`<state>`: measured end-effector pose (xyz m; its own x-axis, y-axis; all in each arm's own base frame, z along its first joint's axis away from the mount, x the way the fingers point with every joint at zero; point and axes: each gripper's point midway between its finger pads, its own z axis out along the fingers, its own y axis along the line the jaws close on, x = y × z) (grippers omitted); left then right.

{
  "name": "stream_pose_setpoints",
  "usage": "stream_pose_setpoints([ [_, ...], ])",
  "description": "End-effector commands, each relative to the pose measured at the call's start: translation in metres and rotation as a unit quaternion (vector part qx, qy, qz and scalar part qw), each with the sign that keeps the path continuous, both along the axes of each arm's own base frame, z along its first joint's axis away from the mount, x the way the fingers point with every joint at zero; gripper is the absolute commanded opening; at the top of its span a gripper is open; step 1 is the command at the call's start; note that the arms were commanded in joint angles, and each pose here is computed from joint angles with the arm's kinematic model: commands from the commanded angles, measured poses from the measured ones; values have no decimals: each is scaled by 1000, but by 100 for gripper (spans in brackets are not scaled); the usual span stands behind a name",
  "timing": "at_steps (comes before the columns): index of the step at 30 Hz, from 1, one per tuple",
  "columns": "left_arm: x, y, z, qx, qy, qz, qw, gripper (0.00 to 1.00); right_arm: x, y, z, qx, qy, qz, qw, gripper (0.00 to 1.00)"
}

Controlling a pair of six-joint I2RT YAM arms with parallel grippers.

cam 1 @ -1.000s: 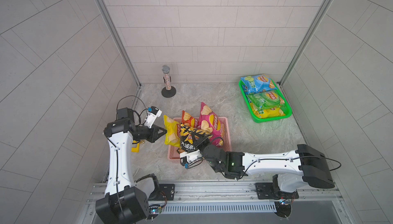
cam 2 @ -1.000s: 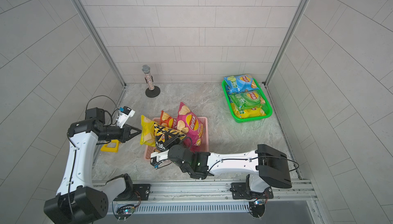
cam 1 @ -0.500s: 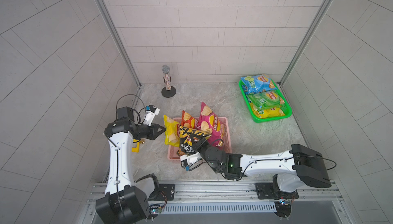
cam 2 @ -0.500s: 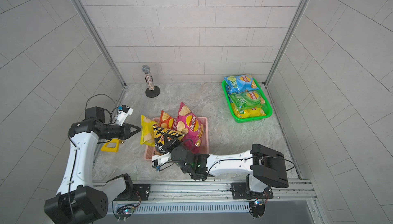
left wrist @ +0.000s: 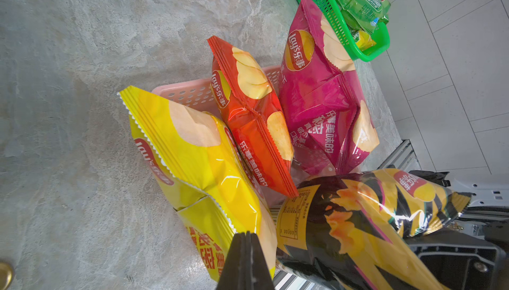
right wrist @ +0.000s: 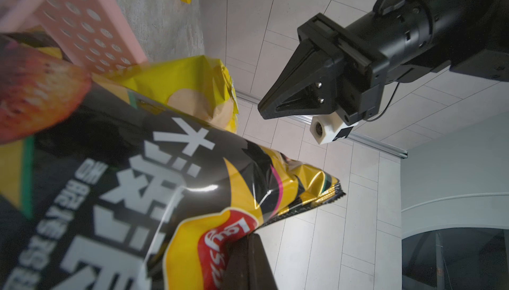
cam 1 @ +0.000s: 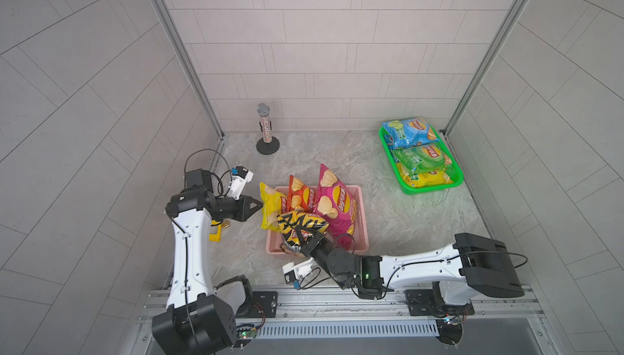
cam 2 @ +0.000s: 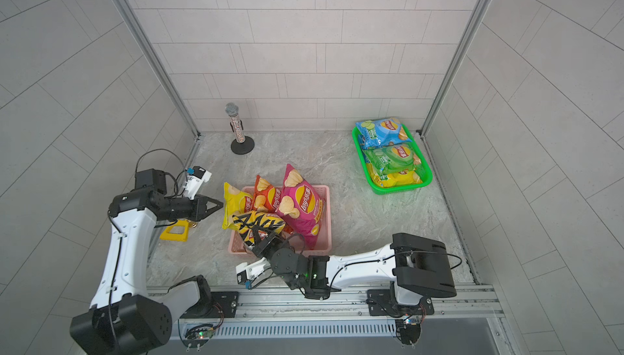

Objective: Put the potato chips into the basket
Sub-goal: Place the potato chip in the basket.

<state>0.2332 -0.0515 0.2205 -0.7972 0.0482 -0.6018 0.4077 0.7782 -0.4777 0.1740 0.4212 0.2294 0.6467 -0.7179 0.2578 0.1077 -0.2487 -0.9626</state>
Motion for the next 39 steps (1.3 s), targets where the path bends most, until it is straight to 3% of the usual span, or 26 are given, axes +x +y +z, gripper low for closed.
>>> stream_pose_setpoints([
  [1, -2, -2, -1, 0, -2, -2, 1000, 0, -1, -9, -33, -32, 18, -17, 999, 0],
  [12, 0, -2, -1, -5, 0, -3, 1000, 0, -7, -21, -48, -18, 69, -37, 997, 0],
  [29, 0, -1, -2, -4, 1, -1, 1000, 0, 14, -10, -48, 10, 118, -54, 991, 0],
  [31, -1, -2, -3, -4, 3, -1, 1000, 0, 14, -11, -50, 14, 125, -57, 990, 4],
  [39, 0, -2, -3, -5, 3, -2, 1000, 0, 22, -15, -60, 28, 147, -75, 986, 5],
])
